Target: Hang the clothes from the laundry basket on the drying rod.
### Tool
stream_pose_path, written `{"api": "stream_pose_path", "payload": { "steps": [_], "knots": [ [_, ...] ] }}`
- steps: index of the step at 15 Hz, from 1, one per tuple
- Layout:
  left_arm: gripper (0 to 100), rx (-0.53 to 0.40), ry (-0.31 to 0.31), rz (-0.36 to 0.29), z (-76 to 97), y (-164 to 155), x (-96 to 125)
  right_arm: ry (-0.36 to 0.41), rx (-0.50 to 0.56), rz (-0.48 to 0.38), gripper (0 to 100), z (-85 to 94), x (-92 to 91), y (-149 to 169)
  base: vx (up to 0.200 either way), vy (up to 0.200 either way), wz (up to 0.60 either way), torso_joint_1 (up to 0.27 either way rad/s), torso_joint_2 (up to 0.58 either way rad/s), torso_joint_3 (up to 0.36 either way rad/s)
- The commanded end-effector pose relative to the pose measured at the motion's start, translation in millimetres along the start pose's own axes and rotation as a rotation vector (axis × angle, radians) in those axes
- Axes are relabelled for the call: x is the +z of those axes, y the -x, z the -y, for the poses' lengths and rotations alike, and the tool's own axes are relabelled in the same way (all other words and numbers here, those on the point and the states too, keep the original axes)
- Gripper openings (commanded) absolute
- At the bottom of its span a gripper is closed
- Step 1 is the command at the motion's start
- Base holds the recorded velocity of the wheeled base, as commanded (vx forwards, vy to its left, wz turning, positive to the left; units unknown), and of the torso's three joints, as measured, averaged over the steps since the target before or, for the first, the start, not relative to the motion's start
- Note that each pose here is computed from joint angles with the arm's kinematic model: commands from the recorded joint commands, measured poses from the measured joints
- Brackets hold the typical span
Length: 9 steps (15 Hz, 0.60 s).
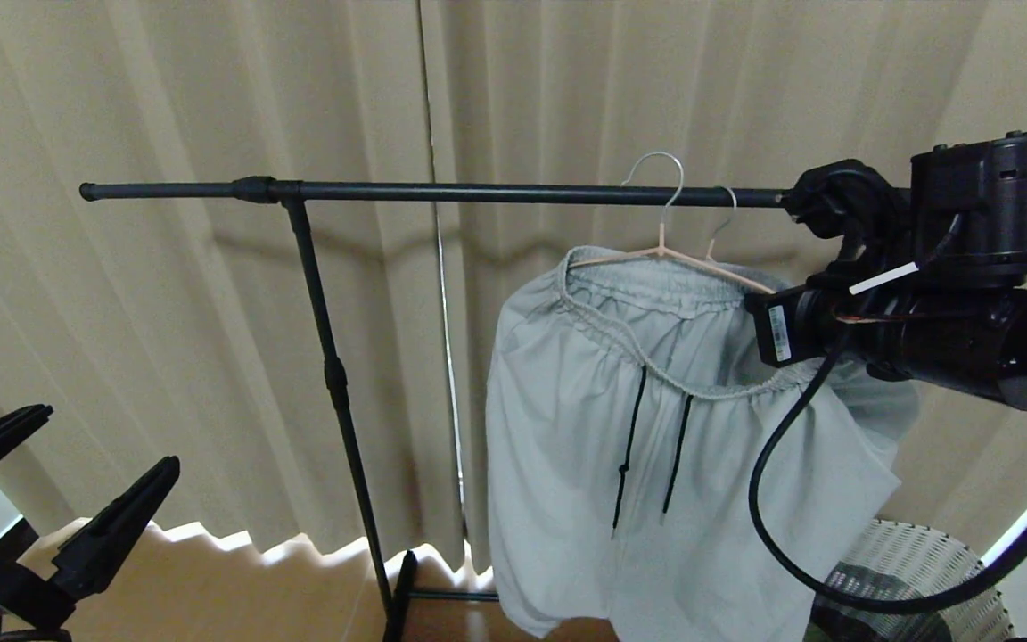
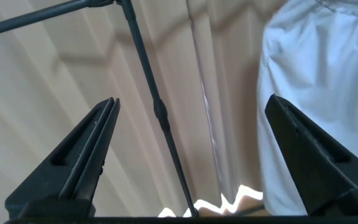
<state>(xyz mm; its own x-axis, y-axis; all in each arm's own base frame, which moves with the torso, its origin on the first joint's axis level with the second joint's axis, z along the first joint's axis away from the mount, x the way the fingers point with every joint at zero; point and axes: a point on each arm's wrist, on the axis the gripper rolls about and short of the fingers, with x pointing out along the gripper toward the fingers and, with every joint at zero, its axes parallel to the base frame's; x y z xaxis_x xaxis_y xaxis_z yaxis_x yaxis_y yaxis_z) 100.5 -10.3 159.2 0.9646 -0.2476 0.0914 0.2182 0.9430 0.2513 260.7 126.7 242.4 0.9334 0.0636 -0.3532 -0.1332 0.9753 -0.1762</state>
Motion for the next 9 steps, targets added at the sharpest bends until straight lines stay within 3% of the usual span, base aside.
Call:
{"api": "stream_pose_path", "payload": {
  "steps": [1, 9],
  "knots": [
    [100, -0.002, 0.001, -0.004, 0.4, 0.2, -0.9, 0.007, -0.018, -0.025, 0, -2.5, -5.5, -13.4, 0.0, 0.0, 0.0, 0.0, 0.0, 0.0],
    [100, -0.01, 0.002, -0.01, 1.4, 0.6, -2.4, 0.007, -0.038, -0.025, 0, -10.5, -1.0, -35.3, 0.0, 0.0, 0.0, 0.0, 0.0, 0.0]
  ]
}}
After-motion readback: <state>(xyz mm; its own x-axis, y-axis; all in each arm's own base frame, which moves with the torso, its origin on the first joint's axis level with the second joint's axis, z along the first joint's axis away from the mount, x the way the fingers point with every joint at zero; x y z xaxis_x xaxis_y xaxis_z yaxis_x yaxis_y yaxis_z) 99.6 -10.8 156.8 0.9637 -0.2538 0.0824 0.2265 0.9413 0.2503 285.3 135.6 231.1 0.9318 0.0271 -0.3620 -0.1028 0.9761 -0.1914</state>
